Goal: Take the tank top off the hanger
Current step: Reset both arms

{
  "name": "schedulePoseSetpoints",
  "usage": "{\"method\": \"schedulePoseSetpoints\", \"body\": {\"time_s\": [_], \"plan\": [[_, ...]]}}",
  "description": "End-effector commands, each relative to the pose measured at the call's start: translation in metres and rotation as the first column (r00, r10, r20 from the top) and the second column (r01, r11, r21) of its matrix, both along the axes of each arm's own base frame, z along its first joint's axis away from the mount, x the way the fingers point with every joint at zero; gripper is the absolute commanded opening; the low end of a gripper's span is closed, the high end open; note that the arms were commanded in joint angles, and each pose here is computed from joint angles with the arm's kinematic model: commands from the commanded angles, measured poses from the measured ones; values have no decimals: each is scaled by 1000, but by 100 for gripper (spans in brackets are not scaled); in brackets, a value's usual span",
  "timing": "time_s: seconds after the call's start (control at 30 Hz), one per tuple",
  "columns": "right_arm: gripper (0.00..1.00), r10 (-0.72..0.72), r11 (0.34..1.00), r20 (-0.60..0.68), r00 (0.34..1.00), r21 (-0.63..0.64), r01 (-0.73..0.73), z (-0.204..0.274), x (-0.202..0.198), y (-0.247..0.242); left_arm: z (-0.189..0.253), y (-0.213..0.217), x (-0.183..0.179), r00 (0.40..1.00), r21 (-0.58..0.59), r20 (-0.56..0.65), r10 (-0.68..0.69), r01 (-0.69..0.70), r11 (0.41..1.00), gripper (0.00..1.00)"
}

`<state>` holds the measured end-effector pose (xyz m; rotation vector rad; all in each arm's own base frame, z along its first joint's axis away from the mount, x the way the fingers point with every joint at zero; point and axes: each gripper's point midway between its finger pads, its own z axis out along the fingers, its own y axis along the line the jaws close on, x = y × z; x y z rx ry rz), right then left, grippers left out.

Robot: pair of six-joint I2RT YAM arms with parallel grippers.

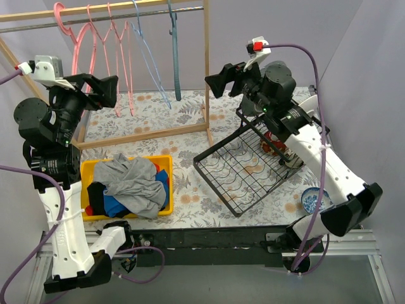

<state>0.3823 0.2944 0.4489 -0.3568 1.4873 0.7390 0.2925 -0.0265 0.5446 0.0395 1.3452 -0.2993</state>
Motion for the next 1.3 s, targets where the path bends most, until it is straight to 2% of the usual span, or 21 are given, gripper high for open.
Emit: {"method": "schedulePoseSetpoints", "body": {"time_s": [0.0, 0.07, 0.27, 0.3, 0.37, 0.43, 0.5, 0.73, 1.27], "plan": [[99, 94, 996, -95, 991, 6, -94, -7, -44, -9, -15, -34, -24, 983, -21, -21, -182, 182, 983, 98], [99, 103, 995, -117, 988, 1, -103, -15, -54, -13, -23, -41, -26, 976, -18, -36, -214, 214, 977, 98], [99, 166, 984, -70, 984, 71, -161, 7, -101, -33, -37, -59, -40, 952, -54, -65, -300, 297, 953, 98], [98, 167, 984, -95, 981, 69, -161, -5, -103, -33, -43, -64, -42, 943, -65, -77, -325, 321, 945, 98], [99, 214, 973, -48, 976, 97, -209, 1, -119, -35, -45, -72, -53, 927, -79, -68, -369, 364, 928, 98], [99, 223, 970, -71, 972, 112, -215, -16, -123, -35, -53, -80, -59, 906, -93, -79, -416, 409, 908, 98], [99, 226, 966, -42, 973, 139, -218, -8, -130, -40, -53, -83, -66, 897, -96, -71, -436, 429, 898, 98], [99, 277, 952, -54, 959, 149, -267, -9, -143, -38, -54, -81, -74, 908, -104, -62, -415, 408, 907, 98], [99, 289, 948, -66, 955, 160, -275, -11, -147, -38, -54, -77, -74, 918, -108, -62, -392, 384, 917, 98]]}}
